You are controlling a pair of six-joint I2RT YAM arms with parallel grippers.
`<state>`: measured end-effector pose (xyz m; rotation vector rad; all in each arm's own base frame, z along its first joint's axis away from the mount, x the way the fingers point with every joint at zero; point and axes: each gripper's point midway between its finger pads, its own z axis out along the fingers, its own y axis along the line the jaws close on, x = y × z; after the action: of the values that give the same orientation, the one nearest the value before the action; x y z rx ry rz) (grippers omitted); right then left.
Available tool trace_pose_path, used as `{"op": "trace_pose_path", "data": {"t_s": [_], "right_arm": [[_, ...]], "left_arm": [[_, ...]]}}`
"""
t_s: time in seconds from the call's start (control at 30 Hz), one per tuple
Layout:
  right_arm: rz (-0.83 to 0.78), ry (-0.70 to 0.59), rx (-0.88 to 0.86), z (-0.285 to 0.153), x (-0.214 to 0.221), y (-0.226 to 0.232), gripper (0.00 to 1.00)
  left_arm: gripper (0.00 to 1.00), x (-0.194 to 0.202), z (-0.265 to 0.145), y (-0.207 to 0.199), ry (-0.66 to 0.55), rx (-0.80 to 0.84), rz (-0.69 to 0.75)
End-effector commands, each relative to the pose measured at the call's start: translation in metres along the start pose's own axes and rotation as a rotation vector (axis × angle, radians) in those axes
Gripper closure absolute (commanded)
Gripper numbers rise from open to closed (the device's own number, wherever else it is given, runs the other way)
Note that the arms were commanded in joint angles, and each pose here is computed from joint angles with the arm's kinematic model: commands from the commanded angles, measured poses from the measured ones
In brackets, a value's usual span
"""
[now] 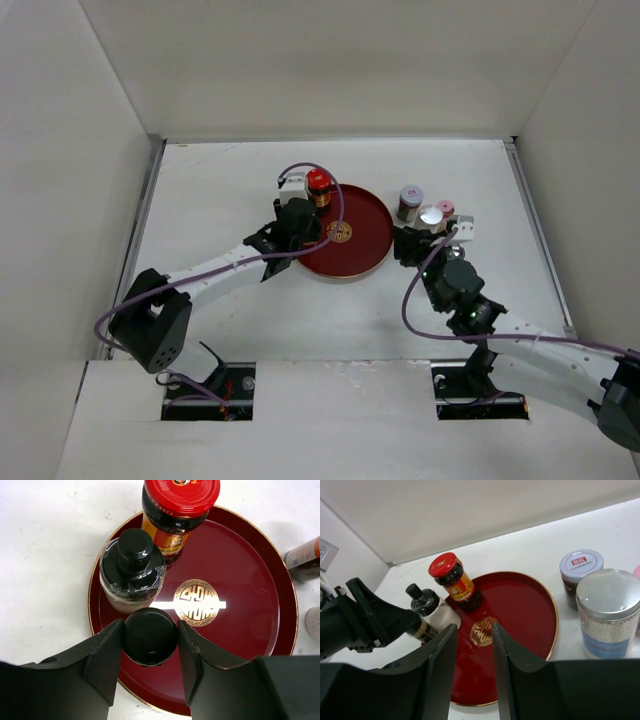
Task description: Organize the condiment bottles
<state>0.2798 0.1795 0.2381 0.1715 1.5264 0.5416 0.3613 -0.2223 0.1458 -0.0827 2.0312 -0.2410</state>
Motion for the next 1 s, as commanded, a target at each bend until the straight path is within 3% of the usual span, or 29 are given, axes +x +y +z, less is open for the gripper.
{"op": "trace_pose_path", "data": {"t_s": [0.0, 0.37, 0.47, 0.6, 0.7, 0.83, 0.97], "right_arm": [[0.026, -0.026, -0.028, 0.005, -0.018, 0.013, 0.61], [0.021, -0.052, 0.026, 0.007, -0.027, 0.001, 0.5], [0.007, -0.03, 0.032, 0.013, -0.029, 0.005, 0.5], [-0.022, 0.007, 0.055, 0.018, -0.026, 0.006, 0.52], [-0.039, 0.02, 0.076, 0.02, -0.029, 0.005, 0.63], [-0.069, 0.037, 0.133, 0.025, -0.036, -0.004, 0.9], [-0.117, 0.022, 0.259, 0.031, -0.05, -0.036, 0.89]], "left_arm": [[0.63, -0.009, 0.003, -0.008, -0.055, 0.038, -0.018], [0.56, 0.021, 0.012, 0.002, 0.007, 0.02, 0.017], [0.49, 0.022, 0.013, 0.002, 0.005, 0.021, 0.017], [0.28, 0.014, 0.006, 0.0, -0.018, 0.038, 0.005], [0.15, 0.003, -0.002, -0.003, -0.055, 0.06, -0.014], [0.07, -0.013, -0.011, -0.002, -0.096, 0.075, -0.035], [0.06, -0.041, -0.029, 0.001, -0.193, 0.107, -0.088]]}}
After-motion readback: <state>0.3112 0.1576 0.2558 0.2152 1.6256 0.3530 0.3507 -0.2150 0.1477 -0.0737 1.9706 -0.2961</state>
